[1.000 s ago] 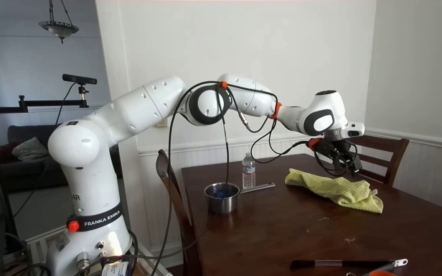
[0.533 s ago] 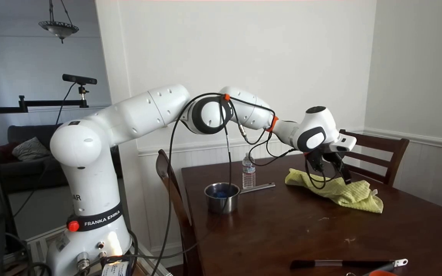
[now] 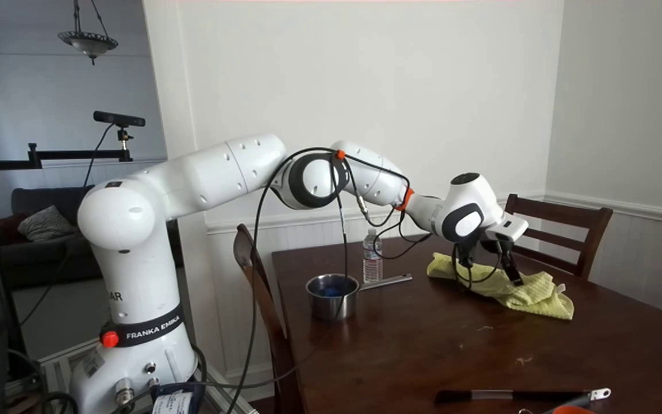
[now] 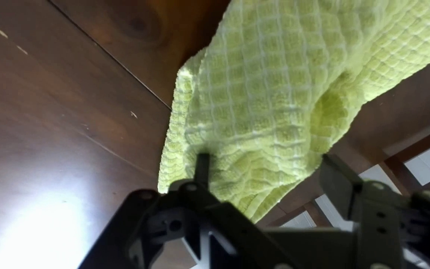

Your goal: Pick up the light green towel and spread it evenly on the table

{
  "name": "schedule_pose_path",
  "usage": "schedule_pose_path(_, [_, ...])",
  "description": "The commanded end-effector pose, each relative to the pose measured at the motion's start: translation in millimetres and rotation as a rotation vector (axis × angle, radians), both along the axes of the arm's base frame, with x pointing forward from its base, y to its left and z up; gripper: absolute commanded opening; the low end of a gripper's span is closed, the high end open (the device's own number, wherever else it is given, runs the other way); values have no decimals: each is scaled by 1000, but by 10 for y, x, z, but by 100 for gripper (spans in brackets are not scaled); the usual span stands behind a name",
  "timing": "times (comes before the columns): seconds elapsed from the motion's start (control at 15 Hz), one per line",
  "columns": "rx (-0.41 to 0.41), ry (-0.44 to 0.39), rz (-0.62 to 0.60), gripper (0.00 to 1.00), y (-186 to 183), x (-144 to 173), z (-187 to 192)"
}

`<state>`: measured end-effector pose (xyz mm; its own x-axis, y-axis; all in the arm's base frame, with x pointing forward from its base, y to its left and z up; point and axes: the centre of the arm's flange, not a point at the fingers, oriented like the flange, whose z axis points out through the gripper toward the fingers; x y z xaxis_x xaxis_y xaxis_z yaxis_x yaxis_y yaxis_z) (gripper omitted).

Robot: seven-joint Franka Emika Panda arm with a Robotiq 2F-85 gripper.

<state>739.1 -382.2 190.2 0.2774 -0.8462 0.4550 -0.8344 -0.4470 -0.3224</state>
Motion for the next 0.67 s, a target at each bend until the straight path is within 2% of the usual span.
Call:
schedule_pose_path(0.0, [-10, 8, -60, 44, 19, 51, -47])
schedule_pose_path(0.33, [-55, 18, -70, 9, 93, -9, 195])
schedule_pose_path(0.47, [-64, 28, -66, 3, 98, -3, 208])
schedule_pose_path(0.6, [-60, 41, -69, 2, 113, -25, 212])
